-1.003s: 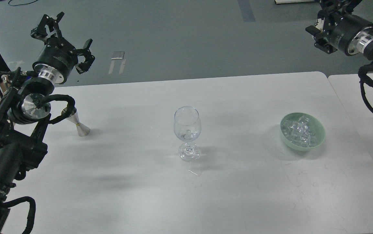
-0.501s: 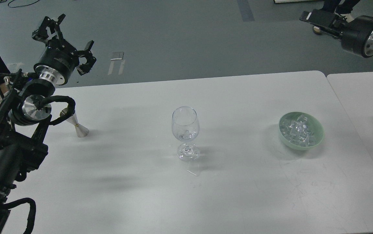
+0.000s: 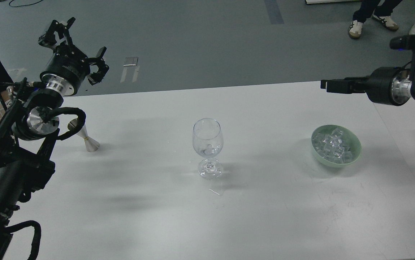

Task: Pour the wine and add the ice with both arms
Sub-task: 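Swing the right gripper up and over toward the ice bowl, then lower the right gripper into the ice bowl and grasp an ice cube, then lift the ice cube and carry it with the right gripper over the glass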

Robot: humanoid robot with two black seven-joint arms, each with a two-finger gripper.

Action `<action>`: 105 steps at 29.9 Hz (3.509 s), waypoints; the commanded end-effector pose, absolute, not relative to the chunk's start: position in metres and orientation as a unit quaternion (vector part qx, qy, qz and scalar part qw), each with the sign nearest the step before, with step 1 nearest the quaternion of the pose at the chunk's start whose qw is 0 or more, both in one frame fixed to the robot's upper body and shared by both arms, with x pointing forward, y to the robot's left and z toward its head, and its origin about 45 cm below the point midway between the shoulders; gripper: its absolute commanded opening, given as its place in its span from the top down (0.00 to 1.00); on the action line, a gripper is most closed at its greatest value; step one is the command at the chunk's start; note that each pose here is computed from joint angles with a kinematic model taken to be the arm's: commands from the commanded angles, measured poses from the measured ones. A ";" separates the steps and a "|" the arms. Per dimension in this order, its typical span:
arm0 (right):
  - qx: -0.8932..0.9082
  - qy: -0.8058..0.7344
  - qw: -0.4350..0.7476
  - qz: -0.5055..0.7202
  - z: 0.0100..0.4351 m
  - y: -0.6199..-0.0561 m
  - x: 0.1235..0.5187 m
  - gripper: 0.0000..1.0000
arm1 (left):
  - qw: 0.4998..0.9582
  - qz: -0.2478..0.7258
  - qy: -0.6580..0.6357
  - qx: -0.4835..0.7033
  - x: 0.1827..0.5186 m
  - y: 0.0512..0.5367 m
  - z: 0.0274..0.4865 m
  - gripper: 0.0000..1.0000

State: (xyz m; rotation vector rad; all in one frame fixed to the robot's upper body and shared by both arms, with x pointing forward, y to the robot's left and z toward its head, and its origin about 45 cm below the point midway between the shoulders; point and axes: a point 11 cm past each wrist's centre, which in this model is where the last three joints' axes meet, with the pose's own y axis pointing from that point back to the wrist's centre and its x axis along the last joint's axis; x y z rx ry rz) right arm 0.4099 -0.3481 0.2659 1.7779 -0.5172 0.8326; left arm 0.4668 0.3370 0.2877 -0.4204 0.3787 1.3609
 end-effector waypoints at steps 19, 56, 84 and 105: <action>0.737 -0.149 0.597 0.279 0.219 -0.368 0.365 0.06 | 0.737 0.621 0.184 -0.191 0.463 0.336 0.276 0.02; 0.724 -0.113 0.624 0.271 0.180 -0.353 0.354 0.43 | 0.732 0.626 0.191 -0.188 0.458 0.340 0.266 0.02; 0.720 -0.116 0.628 0.271 0.176 -0.350 0.360 0.64 | 0.731 0.628 0.189 -0.190 0.458 0.341 0.265 0.02; 0.724 -0.117 0.623 0.271 0.177 -0.347 0.360 1.00 | 0.730 0.629 0.189 -0.187 0.458 0.342 0.264 0.02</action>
